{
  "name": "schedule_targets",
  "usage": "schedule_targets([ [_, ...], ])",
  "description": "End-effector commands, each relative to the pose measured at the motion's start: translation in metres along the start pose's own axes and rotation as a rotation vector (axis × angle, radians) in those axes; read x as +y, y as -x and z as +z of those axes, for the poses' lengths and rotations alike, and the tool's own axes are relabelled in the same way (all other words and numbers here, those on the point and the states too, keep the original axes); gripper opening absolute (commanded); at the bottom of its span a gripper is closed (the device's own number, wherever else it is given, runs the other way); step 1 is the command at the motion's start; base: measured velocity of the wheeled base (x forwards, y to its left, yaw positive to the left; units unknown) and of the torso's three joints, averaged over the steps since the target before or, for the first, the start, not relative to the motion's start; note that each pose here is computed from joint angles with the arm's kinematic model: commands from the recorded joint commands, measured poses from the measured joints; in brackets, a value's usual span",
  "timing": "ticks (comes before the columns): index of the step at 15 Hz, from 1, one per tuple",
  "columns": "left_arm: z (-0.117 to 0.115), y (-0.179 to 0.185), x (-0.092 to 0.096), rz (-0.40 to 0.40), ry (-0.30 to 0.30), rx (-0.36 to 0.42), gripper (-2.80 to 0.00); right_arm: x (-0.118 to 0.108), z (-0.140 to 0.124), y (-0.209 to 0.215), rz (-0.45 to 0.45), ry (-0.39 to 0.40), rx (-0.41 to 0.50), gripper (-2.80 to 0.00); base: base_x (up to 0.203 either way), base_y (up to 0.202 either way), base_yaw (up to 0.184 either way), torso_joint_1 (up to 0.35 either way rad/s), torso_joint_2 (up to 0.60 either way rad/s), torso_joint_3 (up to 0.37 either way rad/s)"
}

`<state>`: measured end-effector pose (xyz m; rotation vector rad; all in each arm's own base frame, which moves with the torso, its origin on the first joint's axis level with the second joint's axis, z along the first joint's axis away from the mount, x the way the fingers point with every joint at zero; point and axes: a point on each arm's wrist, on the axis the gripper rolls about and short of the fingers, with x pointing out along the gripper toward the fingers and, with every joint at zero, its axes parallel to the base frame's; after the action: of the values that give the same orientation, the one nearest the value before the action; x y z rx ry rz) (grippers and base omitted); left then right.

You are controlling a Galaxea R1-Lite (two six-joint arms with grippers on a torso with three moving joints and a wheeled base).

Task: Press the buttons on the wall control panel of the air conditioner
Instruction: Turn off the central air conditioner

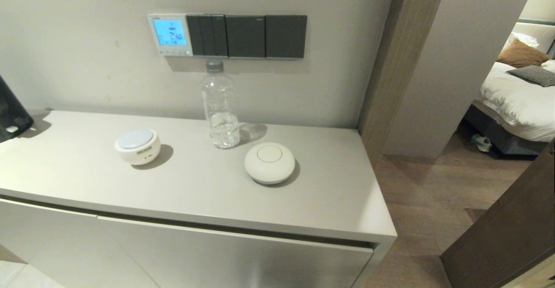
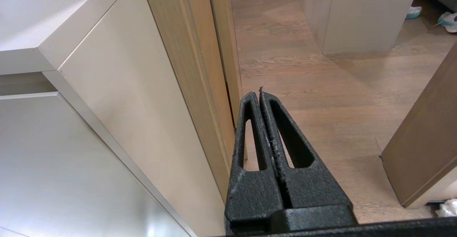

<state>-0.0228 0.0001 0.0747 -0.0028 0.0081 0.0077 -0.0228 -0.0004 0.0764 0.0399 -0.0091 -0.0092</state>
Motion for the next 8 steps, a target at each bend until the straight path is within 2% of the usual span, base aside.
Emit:
schedule_targets([
  [1, 0.0001, -0.0002, 0.0, 0.0, 0.0, 0.003, -2.8, 0.0, -0.0008, -0.0002, 0.0, 0.0, 0.003, -2.8, 0.0, 0.0, 0.0, 0.0, 0.0, 0.0],
  [8, 0.0002, -0.0002, 0.0, 0.0, 0.002, 0.001, -2.8, 0.0, -0.0008, -0.0002, 0.0, 0.0, 0.003, -2.8, 0.0, 0.0, 0.0, 0.0, 0.0, 0.0],
])
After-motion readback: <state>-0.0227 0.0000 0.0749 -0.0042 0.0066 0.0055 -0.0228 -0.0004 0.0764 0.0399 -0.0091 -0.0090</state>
